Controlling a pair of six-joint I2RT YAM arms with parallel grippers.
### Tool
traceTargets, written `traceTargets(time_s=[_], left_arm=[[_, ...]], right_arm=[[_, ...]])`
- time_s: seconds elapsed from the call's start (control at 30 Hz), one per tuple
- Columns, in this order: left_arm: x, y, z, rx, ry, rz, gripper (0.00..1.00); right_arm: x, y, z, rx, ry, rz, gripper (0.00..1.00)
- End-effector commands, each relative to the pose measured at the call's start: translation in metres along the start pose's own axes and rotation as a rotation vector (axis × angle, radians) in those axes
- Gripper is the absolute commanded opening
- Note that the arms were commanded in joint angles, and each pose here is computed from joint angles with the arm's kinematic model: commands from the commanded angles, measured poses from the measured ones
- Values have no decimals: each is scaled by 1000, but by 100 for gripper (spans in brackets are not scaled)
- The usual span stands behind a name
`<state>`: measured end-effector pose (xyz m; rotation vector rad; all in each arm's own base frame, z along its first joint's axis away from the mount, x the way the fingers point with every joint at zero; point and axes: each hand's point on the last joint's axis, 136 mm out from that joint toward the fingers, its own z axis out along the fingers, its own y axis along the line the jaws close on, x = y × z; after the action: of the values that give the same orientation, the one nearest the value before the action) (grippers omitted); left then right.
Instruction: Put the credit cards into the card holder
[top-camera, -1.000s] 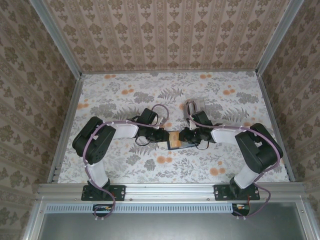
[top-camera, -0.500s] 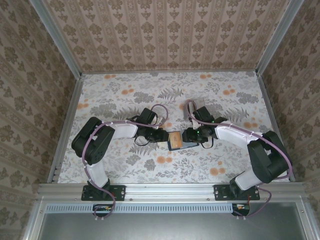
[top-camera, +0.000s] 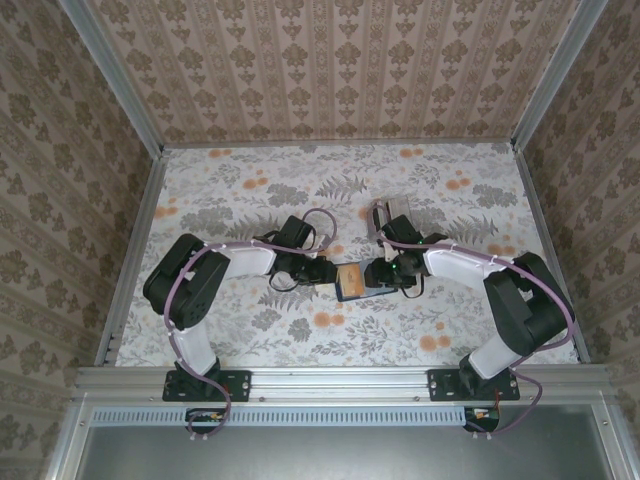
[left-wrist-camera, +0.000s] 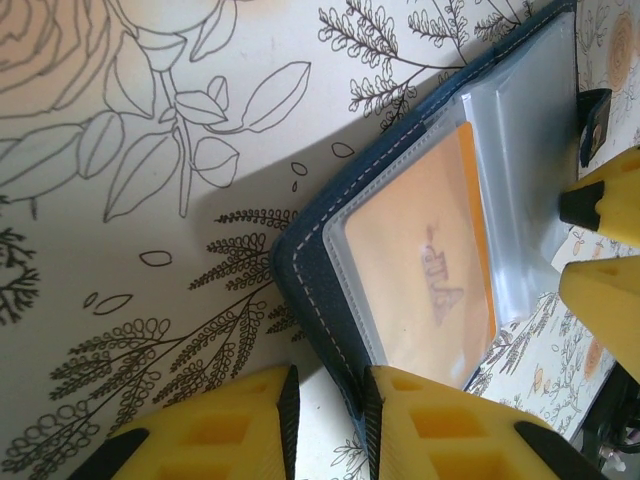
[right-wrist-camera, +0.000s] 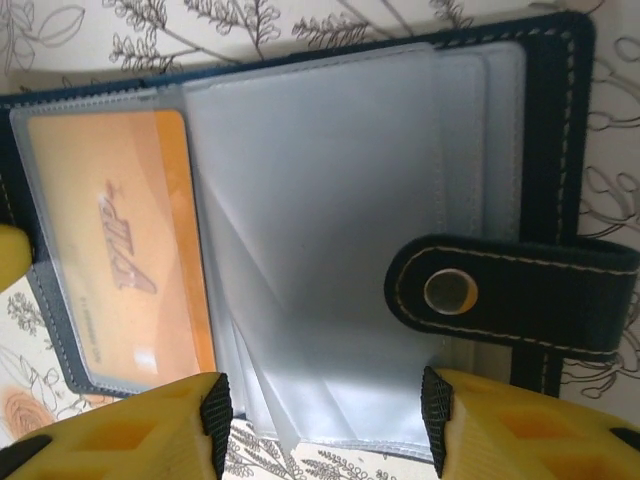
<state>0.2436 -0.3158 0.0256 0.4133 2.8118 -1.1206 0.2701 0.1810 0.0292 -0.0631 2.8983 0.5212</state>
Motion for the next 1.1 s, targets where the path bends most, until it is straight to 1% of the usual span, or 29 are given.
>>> traceTargets(time_s=[0.0,0.17,0.3,0.43,0.53,0.63,0.7,0.8,0.9,1.0,1.07], left_arm=[[7,5,4,-28,26,-8,26],[6,5,4,-30,26,-6,26],[6,7,4,-36,26,-11,26],[4,6,5,-33,27,-5,25],[2,5,5,-31,22,-8,25],[0,4,4,-29,14,-1,24],[0,4,5,-29,12,-7,23],[0,0,7,-6,10,-6,24],[0,-1,9,9,5,-18,23],[-2,-3,7,51,-12,-44,22],[-1,0,5,38,-20,-44,22]], right_arm=[[-4,-11,-2,69,-23,22,57],[-3,-18,-8,107,-38,35,57],[1,-22,-7,125,-28,42,57],[2,-24,-7,129,-45,45,57],[2,-25,-11,151,-44,30,56],[1,-23,-14,139,-64,27,52],[2,-22,-13,140,-50,23,50],[5,-16,-4,88,-32,33,47],[11,-1,11,-5,6,52,44],[11,9,12,-33,-6,39,43],[7,18,10,-82,-21,31,42]])
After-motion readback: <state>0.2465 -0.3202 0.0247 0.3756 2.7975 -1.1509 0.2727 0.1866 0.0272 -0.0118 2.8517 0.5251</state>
